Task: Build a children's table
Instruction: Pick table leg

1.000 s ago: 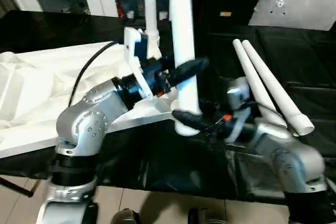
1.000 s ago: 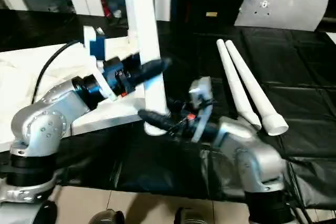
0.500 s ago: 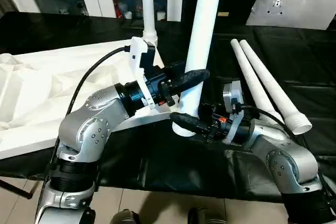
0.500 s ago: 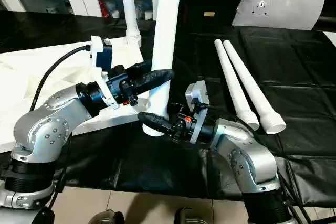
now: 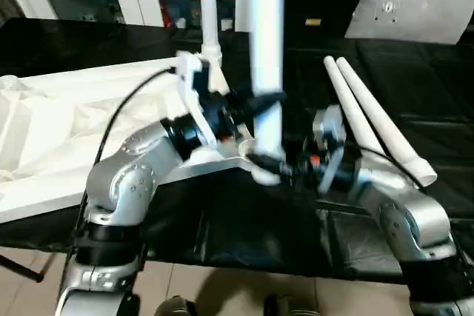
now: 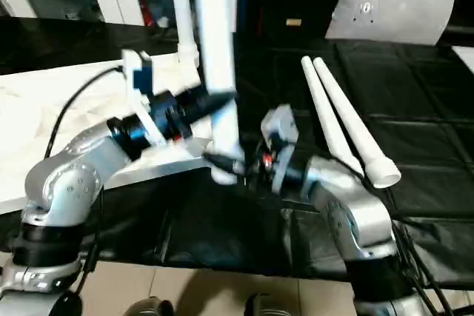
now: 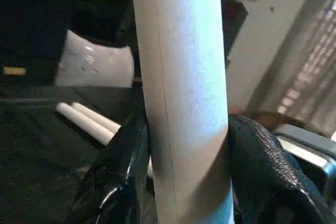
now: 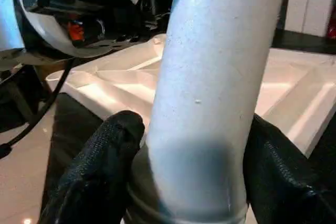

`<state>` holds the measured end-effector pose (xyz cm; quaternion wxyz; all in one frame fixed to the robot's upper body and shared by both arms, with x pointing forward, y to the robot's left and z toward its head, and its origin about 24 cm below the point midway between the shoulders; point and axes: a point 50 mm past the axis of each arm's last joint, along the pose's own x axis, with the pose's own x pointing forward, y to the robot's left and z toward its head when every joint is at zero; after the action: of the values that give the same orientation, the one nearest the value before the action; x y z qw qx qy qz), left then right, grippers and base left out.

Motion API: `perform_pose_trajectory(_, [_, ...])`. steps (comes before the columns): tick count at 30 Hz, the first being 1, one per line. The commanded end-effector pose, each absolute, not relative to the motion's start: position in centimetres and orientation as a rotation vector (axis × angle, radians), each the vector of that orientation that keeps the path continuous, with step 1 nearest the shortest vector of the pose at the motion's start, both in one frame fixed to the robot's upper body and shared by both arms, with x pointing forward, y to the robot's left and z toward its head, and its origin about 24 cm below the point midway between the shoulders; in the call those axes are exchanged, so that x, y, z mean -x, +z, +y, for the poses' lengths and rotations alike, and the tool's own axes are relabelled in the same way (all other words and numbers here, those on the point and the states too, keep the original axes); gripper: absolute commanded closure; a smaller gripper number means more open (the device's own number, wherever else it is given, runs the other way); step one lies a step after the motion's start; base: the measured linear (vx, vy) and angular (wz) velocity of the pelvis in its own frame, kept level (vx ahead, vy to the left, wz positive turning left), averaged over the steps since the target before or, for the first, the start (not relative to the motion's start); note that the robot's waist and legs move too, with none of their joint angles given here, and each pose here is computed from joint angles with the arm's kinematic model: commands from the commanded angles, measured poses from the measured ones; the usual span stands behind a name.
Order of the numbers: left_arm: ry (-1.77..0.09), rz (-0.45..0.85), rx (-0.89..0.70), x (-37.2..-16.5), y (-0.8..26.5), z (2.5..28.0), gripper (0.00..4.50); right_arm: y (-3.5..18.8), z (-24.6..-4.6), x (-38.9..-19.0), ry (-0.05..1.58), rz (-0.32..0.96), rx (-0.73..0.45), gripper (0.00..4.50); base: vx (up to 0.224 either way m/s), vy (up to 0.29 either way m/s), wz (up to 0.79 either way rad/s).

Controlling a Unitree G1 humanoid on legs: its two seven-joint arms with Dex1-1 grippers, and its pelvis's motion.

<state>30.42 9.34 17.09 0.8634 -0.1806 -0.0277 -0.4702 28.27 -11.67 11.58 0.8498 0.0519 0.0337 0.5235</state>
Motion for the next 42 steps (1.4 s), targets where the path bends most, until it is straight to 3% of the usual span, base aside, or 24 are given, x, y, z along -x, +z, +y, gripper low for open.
perform_pose_trajectory(1, [-0.846,-0.113,0.353,-31.3,17.9,11.4,2.59,11.7,-12.7,-28.8,1.038,0.059,-0.092,1.96,0.000,0.000,0.00])
perform_pose_trajectory(7, [-0.846,-0.118,0.348,-31.4,17.9,11.2,2.59,12.0,-12.6,-29.2,1.030,0.045,-0.088,1.96,0.000,0.000,0.00])
perform_pose_trajectory(10, [-0.840,-0.109,0.311,-31.7,17.8,11.1,2.59,12.0,-12.6,-29.3,1.012,0.040,-0.090,1.26,0.000,0.000,0.00])
perform_pose_trajectory(18, [-0.823,-0.098,0.264,-32.3,17.9,11.2,2.60,12.1,-13.0,-29.7,0.968,0.031,-0.093,0.73,0.000,0.000,0.00])
perform_pose_trajectory(24, [-0.809,-0.097,0.265,-32.9,18.0,11.6,2.61,12.7,-13.7,-30.0,0.900,-0.020,-0.155,0.03,0.000,0.000,0.00])
perform_pose_trajectory(28, [-0.829,-0.093,0.237,-32.8,18.2,11.6,2.61,14.2,-14.8,-30.3,0.886,-0.025,-0.270,0.00,0.000,0.000,0.00])
perform_pose_trajectory(30, [-0.833,-0.092,0.235,-32.8,18.2,11.6,2.61,14.3,-14.8,-30.2,0.906,-0.017,-0.270,0.00,0.000,0.000,0.00])
perform_pose_trajectory(42, [-1.088,-0.129,0.081,-30.7,18.8,9.5,2.61,13.9,-12.9,-29.2,1.127,0.153,-0.101,0.00,0.000,0.000,0.00])
